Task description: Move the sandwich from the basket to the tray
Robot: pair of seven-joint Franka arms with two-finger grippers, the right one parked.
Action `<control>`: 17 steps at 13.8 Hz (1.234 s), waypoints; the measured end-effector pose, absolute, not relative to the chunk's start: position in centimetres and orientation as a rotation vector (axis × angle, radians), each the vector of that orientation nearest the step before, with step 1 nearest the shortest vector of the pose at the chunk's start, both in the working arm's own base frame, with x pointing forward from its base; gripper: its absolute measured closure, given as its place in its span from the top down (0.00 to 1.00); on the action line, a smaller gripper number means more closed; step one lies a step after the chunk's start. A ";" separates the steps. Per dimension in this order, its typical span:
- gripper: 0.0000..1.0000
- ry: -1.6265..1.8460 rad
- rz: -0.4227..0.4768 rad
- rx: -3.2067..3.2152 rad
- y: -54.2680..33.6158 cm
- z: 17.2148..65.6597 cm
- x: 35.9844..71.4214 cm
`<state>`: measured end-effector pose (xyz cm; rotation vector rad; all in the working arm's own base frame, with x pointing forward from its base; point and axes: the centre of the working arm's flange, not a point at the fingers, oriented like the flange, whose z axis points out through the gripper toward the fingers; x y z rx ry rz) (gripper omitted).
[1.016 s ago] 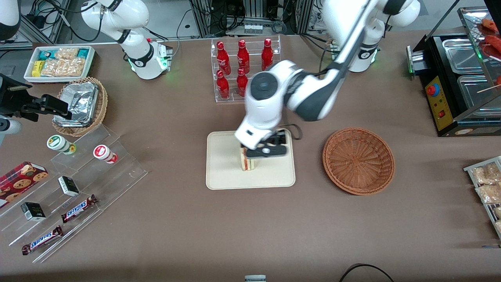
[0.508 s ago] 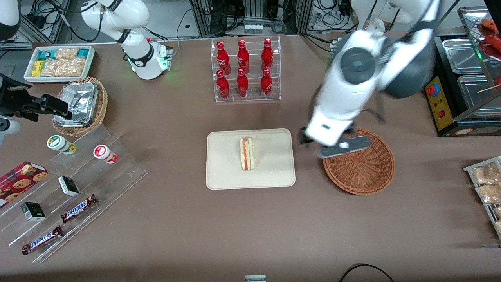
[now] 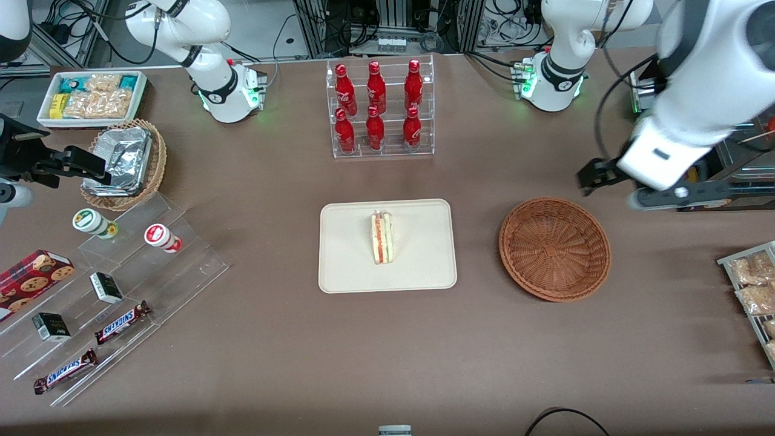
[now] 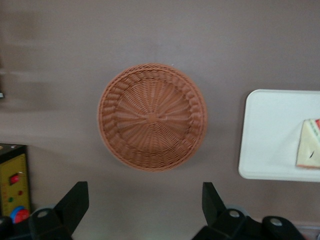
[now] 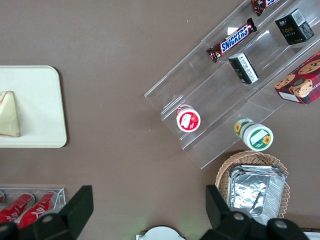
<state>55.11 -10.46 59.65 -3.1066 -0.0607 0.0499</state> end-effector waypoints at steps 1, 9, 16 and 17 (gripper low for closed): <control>1.00 -0.033 0.049 -3.124 -8.5 60.1 55.1; 1.00 0.035 0.012 -3.143 -2.7 62.0 54.5; 1.00 0.036 -0.003 -3.144 -2.7 62.4 54.6; 1.00 0.038 -0.002 -3.144 -2.7 62.4 54.6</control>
